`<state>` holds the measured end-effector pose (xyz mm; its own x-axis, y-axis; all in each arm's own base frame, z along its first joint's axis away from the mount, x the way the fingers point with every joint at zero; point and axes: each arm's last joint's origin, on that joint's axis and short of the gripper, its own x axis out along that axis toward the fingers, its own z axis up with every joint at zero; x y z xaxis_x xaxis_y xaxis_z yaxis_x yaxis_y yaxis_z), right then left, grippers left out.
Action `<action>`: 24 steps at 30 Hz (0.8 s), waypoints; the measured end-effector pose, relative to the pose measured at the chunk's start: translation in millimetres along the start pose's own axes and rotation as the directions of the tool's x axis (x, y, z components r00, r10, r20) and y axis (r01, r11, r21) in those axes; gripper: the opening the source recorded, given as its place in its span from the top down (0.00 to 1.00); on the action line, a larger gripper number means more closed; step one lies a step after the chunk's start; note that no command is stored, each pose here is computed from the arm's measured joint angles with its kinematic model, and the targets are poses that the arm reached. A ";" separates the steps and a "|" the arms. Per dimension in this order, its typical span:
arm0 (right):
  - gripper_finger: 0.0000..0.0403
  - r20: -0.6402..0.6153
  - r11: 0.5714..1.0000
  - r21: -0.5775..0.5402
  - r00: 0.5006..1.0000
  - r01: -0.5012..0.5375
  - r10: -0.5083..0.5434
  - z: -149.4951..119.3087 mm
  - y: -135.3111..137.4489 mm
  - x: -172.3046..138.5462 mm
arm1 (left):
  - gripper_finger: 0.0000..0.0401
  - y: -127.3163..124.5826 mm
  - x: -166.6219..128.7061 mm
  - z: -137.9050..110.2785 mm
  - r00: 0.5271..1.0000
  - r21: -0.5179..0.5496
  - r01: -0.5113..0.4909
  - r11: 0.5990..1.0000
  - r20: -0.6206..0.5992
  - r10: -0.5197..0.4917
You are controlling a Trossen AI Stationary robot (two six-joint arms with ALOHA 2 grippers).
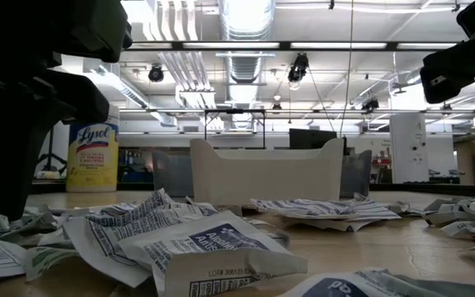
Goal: Pick & Place First Aid Supplies
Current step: Put the green bandage into the bottom right black bin
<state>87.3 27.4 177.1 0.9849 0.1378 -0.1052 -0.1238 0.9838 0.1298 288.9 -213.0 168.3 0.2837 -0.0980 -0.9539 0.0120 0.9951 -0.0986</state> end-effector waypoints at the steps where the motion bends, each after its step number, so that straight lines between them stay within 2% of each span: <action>1: 0.98 0.000 1.000 0.000 1.000 0.000 0.000 0.0 0.0 0.0 | 0.73 0.0 0.0 0.0 1.000 0.000 0.000 1.000 0.000 0.000; 6: 0.98 0.000 1.000 0.000 1.000 0.000 0.000 0.0 0.0 0.0 | 0.73 0.0 0.0 0.1 1.000 -0.001 0.000 1.000 0.001 0.000; 15: 0.98 0.000 1.000 0.000 1.000 0.000 0.000 0.0 0.0 0.0 | 0.85 -0.1 0.1 0.1 1.000 -0.001 0.001 1.000 0.001 -0.001; 24: 0.98 0.000 1.000 0.000 1.000 0.000 0.000 0.0 0.0 0.0 | 0.91 -1.6 -3.0 3.1 1.000 -0.002 0.001 1.000 0.013 -0.001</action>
<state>87.3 27.4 177.1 0.9848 0.1379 -0.1052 -0.1239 0.9838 0.1297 291.0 -214.3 172.2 0.2962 -0.0983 -0.9501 0.0104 0.9950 -0.0997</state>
